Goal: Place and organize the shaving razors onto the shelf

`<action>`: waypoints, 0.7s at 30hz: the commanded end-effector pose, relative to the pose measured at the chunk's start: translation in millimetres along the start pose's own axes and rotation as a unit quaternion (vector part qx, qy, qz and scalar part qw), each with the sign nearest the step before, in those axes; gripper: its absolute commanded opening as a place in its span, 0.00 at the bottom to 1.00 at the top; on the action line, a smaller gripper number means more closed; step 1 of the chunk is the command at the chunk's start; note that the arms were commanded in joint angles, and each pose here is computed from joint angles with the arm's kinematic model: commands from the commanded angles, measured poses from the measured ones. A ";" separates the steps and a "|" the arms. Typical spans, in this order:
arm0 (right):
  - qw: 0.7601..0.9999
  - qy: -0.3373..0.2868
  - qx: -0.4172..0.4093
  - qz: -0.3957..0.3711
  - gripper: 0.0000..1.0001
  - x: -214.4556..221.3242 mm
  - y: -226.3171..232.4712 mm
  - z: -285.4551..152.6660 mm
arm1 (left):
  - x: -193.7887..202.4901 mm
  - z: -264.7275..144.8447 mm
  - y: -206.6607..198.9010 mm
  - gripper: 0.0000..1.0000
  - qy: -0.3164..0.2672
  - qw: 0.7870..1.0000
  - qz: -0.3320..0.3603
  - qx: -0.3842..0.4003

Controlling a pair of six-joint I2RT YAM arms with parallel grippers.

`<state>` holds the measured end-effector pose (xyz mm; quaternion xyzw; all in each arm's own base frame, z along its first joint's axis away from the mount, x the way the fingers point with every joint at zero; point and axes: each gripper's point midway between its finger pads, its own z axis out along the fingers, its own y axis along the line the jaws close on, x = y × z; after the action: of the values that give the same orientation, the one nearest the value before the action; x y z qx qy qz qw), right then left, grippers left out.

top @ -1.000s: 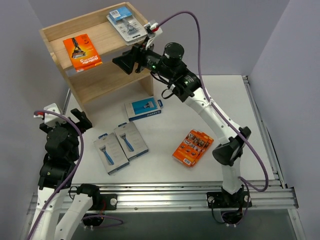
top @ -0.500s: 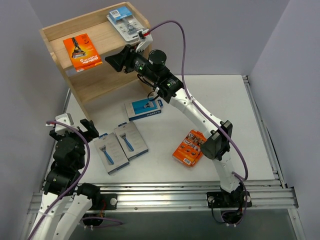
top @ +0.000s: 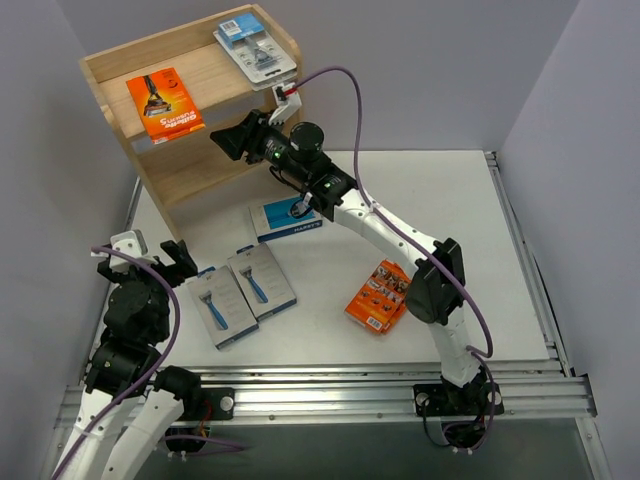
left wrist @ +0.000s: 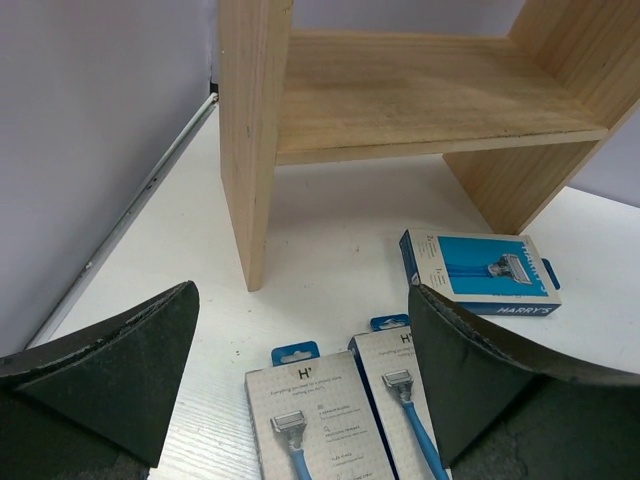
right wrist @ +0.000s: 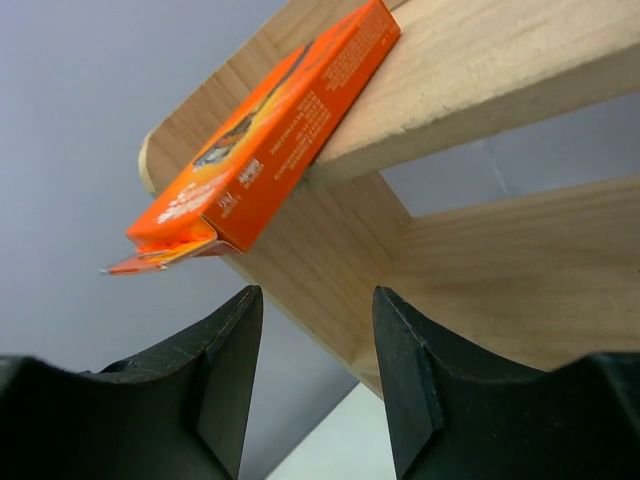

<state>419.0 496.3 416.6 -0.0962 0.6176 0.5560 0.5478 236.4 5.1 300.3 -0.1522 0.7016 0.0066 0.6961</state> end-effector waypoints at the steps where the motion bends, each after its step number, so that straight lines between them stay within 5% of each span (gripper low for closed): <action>1: 0.993 -0.094 -0.073 0.005 0.43 -67.4 61.4 -10.4 | -13.0 -3.1 0.8 0.95 -0.023 1.000 -0.013 -0.002; 21: 0.989 -0.101 -0.104 0.035 0.38 -58.9 64.4 21.0 | -9.6 -7.0 -9.2 0.95 -0.013 1.000 -0.009 0.022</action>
<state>418.3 505.6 479.9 -0.0718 0.5381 0.6194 0.5671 233.6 -4.1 301.6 -0.1395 0.7021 -0.0079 0.6982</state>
